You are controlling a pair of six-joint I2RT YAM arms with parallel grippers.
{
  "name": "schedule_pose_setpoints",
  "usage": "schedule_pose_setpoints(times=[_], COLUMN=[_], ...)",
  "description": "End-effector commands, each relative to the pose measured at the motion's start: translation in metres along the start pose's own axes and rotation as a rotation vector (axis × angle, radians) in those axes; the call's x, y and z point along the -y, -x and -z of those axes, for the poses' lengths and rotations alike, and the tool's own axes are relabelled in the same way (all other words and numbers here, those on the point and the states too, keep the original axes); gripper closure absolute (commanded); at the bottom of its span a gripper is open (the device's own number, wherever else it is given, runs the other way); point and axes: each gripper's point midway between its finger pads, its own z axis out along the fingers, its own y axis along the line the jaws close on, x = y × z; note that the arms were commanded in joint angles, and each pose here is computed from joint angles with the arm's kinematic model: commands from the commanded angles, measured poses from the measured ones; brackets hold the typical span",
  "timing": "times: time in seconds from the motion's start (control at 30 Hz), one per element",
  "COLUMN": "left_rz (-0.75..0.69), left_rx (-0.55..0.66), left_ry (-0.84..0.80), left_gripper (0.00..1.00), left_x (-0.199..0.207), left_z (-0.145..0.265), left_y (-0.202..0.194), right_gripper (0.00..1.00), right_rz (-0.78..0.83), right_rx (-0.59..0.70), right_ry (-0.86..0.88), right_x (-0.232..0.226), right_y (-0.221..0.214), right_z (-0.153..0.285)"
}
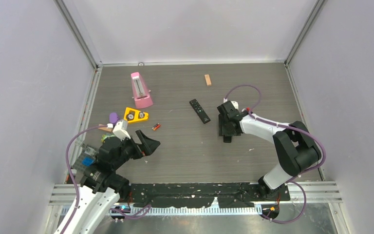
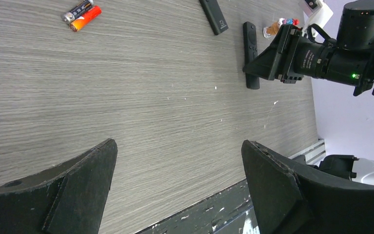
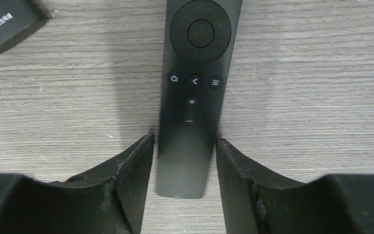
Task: Load the batteries into the remote control
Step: Pick up the remote control from the center of the board.
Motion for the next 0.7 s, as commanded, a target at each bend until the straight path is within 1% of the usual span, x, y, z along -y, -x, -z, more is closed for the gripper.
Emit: schedule_pose_setpoints(times=[0.0,0.03,0.13,0.23,0.3,0.37,0.4,0.43,0.47,0.5,0.57,0.6,0.63,0.67], left_rz=[0.0,0.0,-0.001,-0.002,-0.002,-0.005,-0.008,-0.011,-0.016,-0.021,-0.03,-0.036,-0.044,-0.051], left_rx=[0.019,0.018,0.016,0.014,0.011,0.005,0.004,0.001,0.002,0.001,0.003,0.009,0.021,0.022], left_ry=[-0.051,-0.052,-0.057,-0.058,-0.065,-0.075,-0.085,-0.096,-0.113,-0.131,-0.179,-0.206,-0.24,-0.275], left_gripper=[0.0,0.0,0.0,0.0,0.0,0.0,0.0,0.0,0.0,0.0,0.0,0.0,0.0,0.0], left_x=[0.011,0.012,0.013,0.013,0.013,0.014,0.016,0.017,0.02,0.023,0.031,0.036,0.042,0.049], left_z=[0.0,0.0,-0.001,-0.001,-0.001,-0.002,-0.002,-0.003,-0.002,-0.003,-0.003,-0.003,-0.003,-0.002], left_y=[0.006,0.006,0.006,0.005,0.004,0.002,0.002,0.001,0.002,0.002,0.002,0.004,0.007,0.007], right_gripper=[0.51,0.55,0.62,0.71,0.75,0.77,0.77,0.77,0.77,0.77,0.78,0.79,0.79,0.79], right_rz=[-0.049,-0.056,-0.068,-0.064,-0.054,-0.05,-0.045,-0.047,-0.042,-0.039,-0.041,-0.059,-0.046,-0.07], right_rx=[-0.006,-0.01,-0.016,-0.02,-0.01,0.034,0.033,0.073,0.069,0.102,0.128,0.132,0.173,0.183], right_ry=[0.039,0.04,0.057,0.074,0.121,0.216,0.282,0.345,0.428,0.517,0.689,0.743,0.85,0.909], right_x=[-0.002,-0.002,-0.002,-0.003,-0.009,-0.024,-0.034,-0.043,-0.055,-0.067,-0.089,-0.095,-0.107,-0.113], right_y=[-0.003,-0.004,-0.006,-0.009,-0.009,-0.002,-0.002,0.005,0.004,0.008,0.012,0.013,0.018,0.021], right_z=[-0.005,-0.005,-0.007,-0.008,-0.006,0.001,0.007,0.017,0.026,0.04,0.067,0.076,0.096,0.11])
